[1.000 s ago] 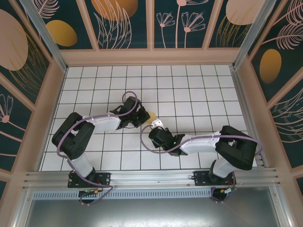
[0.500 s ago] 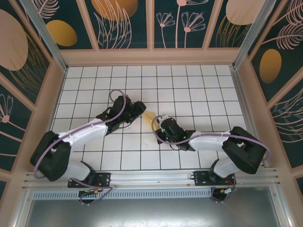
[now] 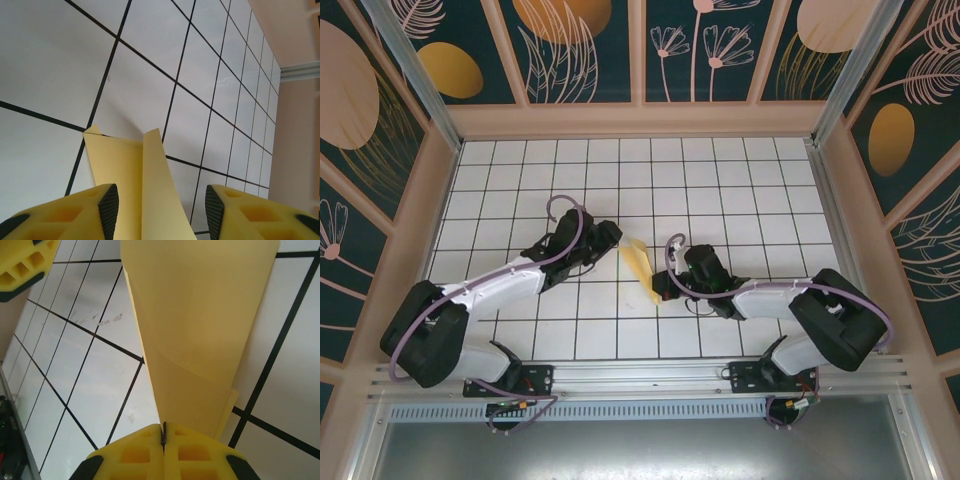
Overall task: Fold a paper plane with a square sheet of paper (pick it up from the middle)
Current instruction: Fold the wing for the fifth time at the center of the table.
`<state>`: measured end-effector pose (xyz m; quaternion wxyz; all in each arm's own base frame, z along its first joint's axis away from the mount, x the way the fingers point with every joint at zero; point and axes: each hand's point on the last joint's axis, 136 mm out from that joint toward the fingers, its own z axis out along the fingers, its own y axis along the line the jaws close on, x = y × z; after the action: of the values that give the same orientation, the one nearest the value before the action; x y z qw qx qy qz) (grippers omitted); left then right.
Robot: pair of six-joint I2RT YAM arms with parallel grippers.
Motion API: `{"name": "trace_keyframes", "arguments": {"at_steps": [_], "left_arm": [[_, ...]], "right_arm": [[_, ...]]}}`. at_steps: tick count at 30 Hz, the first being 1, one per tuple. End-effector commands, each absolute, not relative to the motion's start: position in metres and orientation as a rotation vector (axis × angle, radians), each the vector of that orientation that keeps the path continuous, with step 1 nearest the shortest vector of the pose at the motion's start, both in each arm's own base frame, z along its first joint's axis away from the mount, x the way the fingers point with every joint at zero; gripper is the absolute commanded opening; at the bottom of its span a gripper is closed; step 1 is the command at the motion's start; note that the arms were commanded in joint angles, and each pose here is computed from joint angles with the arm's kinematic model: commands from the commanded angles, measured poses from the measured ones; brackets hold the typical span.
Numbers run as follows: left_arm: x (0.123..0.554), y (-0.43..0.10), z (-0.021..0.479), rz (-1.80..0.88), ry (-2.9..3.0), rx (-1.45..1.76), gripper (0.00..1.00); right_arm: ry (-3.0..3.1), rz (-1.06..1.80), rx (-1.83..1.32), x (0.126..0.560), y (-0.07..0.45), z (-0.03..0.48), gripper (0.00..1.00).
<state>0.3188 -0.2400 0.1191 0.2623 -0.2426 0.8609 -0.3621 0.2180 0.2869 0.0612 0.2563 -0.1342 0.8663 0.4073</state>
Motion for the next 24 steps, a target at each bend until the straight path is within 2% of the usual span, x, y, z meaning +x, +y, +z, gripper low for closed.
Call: {"name": "trace_keyframes", "arguments": {"at_steps": [1, 13, 24], "left_arm": [[0.32, -0.248, 0.118, -1.035, 2.333, -0.614, 0.5], [0.31, -0.254, 0.099, -1.088, 2.382, -0.622, 0.47], [0.31, -0.25, 0.102, -1.082, 2.359, -0.626, 0.46]], "right_arm": [[2.336, 1.225, -0.322, 0.216, 0.291, 0.066, 0.0], [2.433, 1.27, -0.21, 0.216, 0.284, 0.043, 0.0], [2.448, 1.277, -0.2, 0.217, 0.283, 0.041, 0.0]]}}
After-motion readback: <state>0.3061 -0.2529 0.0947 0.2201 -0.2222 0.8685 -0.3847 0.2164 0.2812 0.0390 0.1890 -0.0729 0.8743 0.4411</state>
